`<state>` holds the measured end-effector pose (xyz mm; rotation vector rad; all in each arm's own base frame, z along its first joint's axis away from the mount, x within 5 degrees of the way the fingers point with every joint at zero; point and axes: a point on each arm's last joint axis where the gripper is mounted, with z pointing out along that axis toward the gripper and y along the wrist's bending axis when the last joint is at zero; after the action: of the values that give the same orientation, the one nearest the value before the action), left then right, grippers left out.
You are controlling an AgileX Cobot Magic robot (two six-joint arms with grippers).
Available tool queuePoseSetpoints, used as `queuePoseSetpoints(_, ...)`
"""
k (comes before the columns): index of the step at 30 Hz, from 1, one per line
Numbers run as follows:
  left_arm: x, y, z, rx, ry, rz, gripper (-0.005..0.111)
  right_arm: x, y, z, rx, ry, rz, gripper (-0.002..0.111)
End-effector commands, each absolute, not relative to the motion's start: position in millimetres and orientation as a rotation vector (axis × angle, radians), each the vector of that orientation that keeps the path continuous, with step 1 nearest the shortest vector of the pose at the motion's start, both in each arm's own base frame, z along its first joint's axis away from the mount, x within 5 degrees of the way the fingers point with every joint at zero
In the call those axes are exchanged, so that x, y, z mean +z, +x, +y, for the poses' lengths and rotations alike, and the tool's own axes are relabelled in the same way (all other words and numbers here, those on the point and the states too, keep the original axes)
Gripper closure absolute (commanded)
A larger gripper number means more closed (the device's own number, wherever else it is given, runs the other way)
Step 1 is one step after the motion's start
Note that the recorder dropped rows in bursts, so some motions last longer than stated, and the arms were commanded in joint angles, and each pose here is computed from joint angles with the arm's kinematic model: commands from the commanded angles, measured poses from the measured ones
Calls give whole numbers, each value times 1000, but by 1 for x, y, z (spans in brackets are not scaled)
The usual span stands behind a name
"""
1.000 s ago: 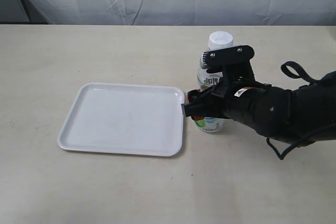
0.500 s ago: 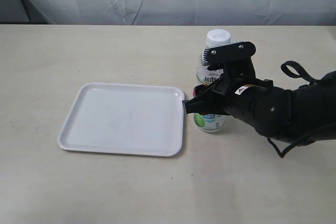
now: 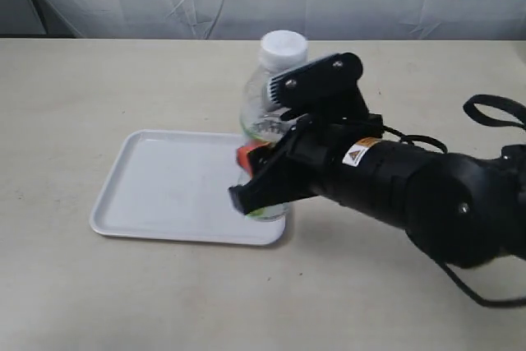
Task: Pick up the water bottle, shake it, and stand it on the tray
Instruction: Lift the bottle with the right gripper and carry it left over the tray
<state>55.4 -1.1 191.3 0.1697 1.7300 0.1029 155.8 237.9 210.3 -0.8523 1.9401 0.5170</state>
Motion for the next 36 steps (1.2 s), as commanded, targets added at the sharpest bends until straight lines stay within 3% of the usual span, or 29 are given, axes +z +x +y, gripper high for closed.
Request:
queuePoseSetpoints(1,191,55,-1,96,166,1722,106,230,143,244,499,-947,1766,109)
queuePoseSetpoints(4,191,55,-1,96,166,1722,106,228,170,218,367,-360,1988,109)
queuePoseSetpoints(6,191,55,-1,96,166,1722,106,227,163,228,372,-590,2012,109)
queuePoseSetpoints(8,191,55,-1,96,166,1722,106,227,137,248,446,-1205,1825,109)
queuePoseSetpoints(9,191,55,-1,96,166,1722,106,228,135,249,448,-1209,1816,109)
queuePoseSetpoints(12,191,55,-1,96,166,1722,106,236,168,214,186,-426,1998,109)
queuePoseSetpoints(13,191,55,-1,96,166,1722,106,239,170,211,196,-306,2028,109)
queuePoseSetpoints(16,191,55,-1,96,166,1722,106,245,141,245,438,-1061,1836,109)
queuePoseSetpoints(17,191,55,-1,96,166,1722,106,248,139,245,429,-1104,1796,109)
queuePoseSetpoints(18,191,55,-1,96,166,1722,106,251,147,239,387,-906,1859,109)
queuePoseSetpoints(19,191,55,-1,96,166,1722,106,254,167,210,209,-319,1994,109)
queuePoseSetpoints(20,191,55,-1,96,166,1722,106,256,168,208,203,-285,2007,109)
queuePoseSetpoints(21,191,55,-1,96,166,1722,106,257,153,229,344,-735,1930,109)
queuePoseSetpoints(22,191,55,-1,96,166,1722,106,258,144,236,382,-952,1847,109)
queuePoseSetpoints(25,191,55,-1,96,166,1722,106,270,164,213,250,-399,1976,109)
queuePoseSetpoints(29,191,55,-1,96,166,1722,106,224,135,247,623,-803,2135,109)
queuePoseSetpoints(33,191,55,-1,96,166,1722,106,277,141,246,612,-796,1905,109)
queuePoseSetpoints(36,191,55,-1,96,166,1722,106,267,156,232,416,-568,2018,109)
